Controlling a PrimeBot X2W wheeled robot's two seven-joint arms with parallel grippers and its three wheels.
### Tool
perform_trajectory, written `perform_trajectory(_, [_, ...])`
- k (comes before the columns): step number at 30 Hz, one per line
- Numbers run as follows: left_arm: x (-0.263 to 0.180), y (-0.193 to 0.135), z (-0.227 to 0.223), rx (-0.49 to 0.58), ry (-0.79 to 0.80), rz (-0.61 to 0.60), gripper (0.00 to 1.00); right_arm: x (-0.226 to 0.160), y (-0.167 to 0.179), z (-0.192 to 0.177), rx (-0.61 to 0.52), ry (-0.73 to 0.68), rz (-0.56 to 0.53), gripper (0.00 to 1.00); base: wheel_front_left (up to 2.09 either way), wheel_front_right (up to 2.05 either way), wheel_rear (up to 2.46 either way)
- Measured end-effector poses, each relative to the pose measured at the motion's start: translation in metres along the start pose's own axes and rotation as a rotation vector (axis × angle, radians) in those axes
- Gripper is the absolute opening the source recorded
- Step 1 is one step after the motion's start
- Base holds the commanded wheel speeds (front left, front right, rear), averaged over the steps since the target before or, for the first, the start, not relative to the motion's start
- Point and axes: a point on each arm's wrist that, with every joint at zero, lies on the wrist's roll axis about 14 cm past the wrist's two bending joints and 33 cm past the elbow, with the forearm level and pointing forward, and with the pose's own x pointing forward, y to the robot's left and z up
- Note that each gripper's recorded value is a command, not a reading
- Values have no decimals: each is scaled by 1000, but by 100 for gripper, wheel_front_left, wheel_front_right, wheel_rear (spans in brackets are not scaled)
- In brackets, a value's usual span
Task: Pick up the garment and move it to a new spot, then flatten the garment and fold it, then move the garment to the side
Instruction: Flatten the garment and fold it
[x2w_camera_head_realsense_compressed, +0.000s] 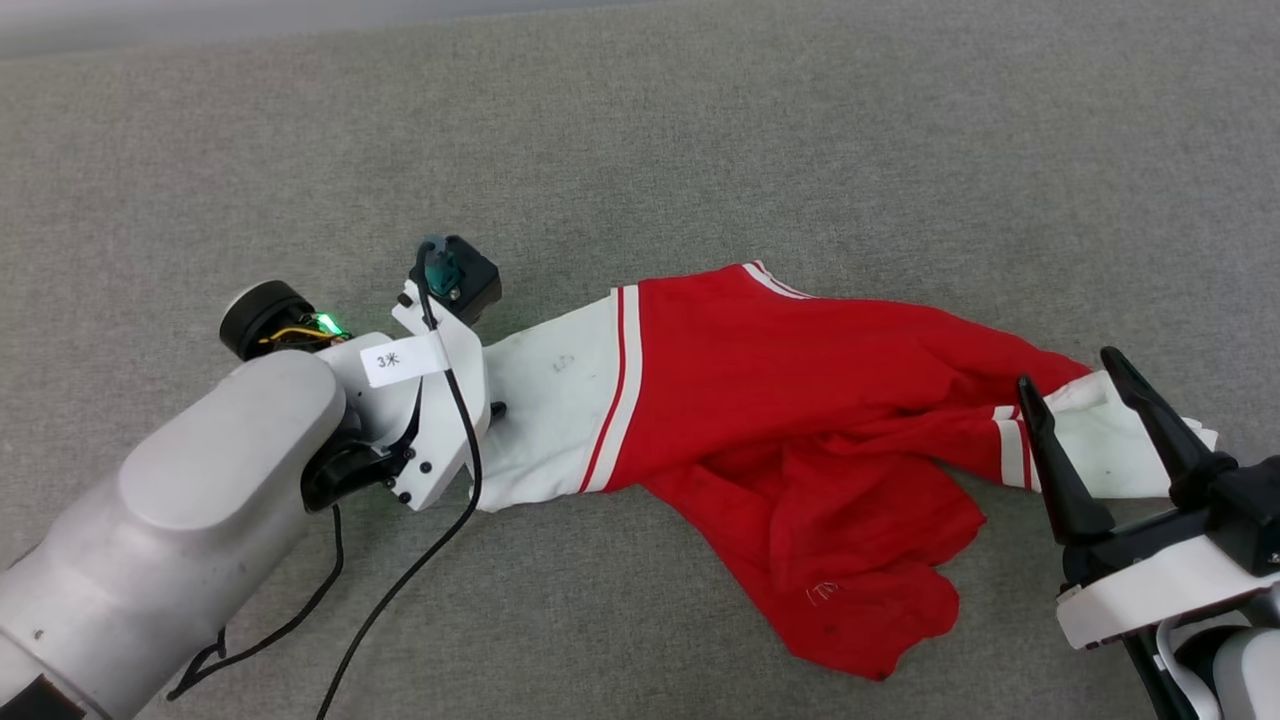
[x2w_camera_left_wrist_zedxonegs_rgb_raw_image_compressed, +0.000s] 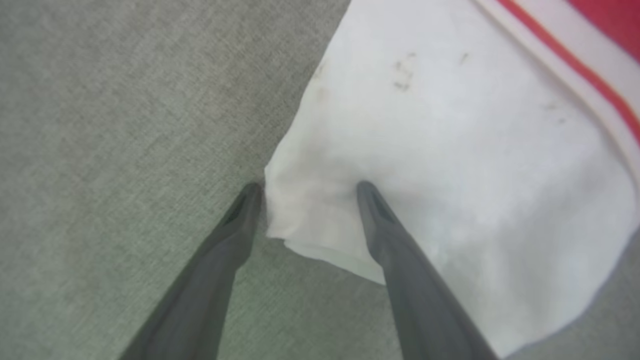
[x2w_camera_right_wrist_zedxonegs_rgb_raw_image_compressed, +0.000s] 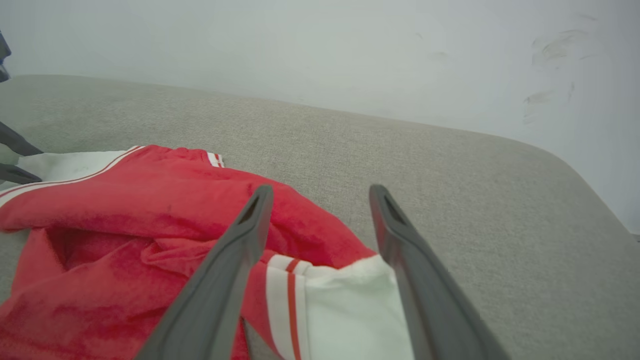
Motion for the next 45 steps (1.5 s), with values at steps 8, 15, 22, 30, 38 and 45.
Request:
perform_trajectory(8, [1, 2, 0, 56, -46, 12, 0, 1, -2, 0, -1, -10, -5, 100, 0, 0, 0])
perform_trajectory(15, [-37, 23, 38, 46, -286, 102, 0, -6, -1, 12, -2, -46, -6, 100, 0, 0, 0])
perform_trajectory(22, [-85, 61, 32, -18, -376, 263, 0, -15, 1, 21, 0, -71, -4, 100, 0, 0, 0])
perform_trajectory(30, [-89, 96, -26, -169, -297, 374, 0, -19, -5, 18, -5, -64, -18, 100, 0, 0, 0])
perform_trajectory(38, [-68, 108, -78, -313, -213, 411, 0, -24, -17, 6, -11, -22, -53, 100, 0, 0, 0])
perform_trajectory(45, [-66, 106, -70, -309, -311, 436, 100, -24, -18, 8, -5, -20, -53, 100, 0, 0, 0])
